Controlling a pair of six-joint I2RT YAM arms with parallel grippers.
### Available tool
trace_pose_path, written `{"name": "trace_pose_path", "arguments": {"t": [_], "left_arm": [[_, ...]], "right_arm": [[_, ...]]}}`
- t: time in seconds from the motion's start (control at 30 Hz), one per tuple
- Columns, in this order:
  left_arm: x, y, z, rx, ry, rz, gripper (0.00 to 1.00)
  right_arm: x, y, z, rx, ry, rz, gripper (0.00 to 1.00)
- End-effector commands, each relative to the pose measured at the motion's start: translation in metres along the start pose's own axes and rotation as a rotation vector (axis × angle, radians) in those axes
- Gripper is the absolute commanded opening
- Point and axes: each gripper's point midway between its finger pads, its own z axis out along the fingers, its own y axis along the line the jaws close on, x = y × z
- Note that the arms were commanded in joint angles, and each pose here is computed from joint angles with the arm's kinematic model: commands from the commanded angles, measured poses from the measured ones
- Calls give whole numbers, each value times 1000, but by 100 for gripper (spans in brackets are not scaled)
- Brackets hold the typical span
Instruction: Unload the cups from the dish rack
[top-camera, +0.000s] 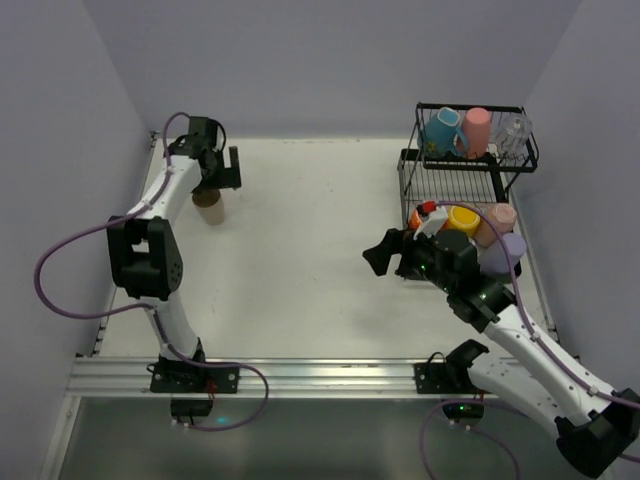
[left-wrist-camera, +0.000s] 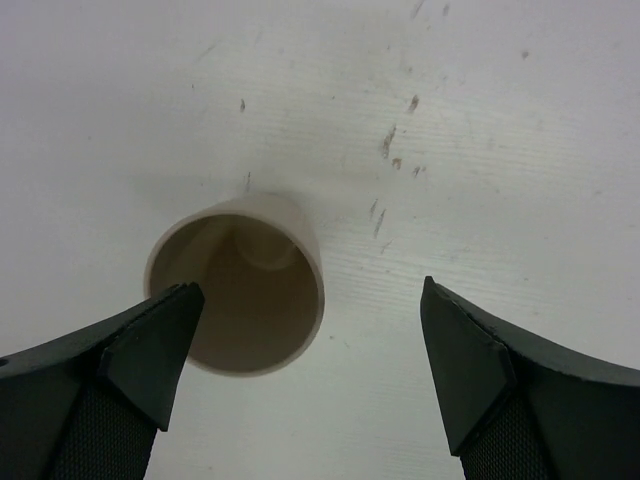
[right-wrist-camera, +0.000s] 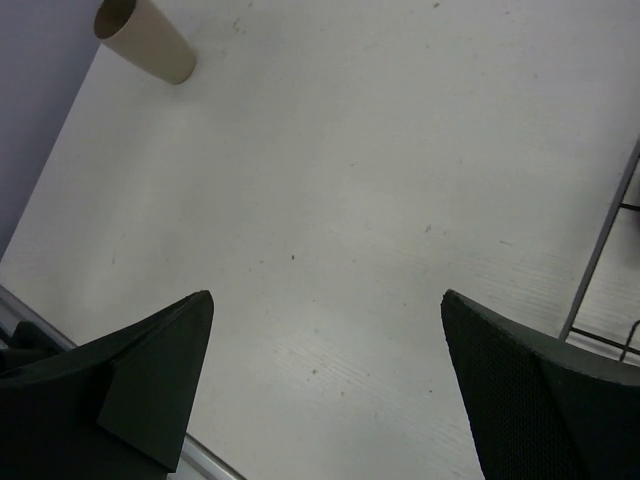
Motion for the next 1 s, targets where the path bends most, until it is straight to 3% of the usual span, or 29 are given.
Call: {"name": "trace_pose_path", "arguments": {"t": [0.0, 0.13, 0.17, 0.23, 0.27, 0.4, 0.43, 0.53, 0.67, 0.97], "left_arm": [[-57, -8, -70, 102, -262, -42, 100], [-84, -42, -133, 279, -481, -30, 100], [-85, -58, -167, 342, -553, -7, 100], [-70, -91, -191, 475, -589, 54, 100], [-57, -113, -222, 563, -627, 100, 100], [1, -160, -260, 873, -629, 175, 100], [28, -165, -246, 916, -565, 186, 100], [62, -163, -251, 987, -549, 208, 100], [91, -159, -279, 1082, -610, 260, 100], [128, -168, -280, 1018, -643, 407, 100]], "right_arm": [[-28, -11, -13, 95, -95, -25, 99], [-36, -39, -23, 243, -140, -6, 92], [-37, -48, -26, 285, -151, 0, 91], [-37, -72, -36, 418, -166, 15, 89], [-39, -82, -40, 461, -178, 32, 89], [-40, -117, -60, 602, -234, 113, 91], [-35, -128, -63, 637, -232, 133, 93], [-33, -148, -71, 714, -254, 184, 99], [-32, -177, -78, 851, -234, 213, 99], [-29, -220, -59, 949, -150, 277, 99]]}}
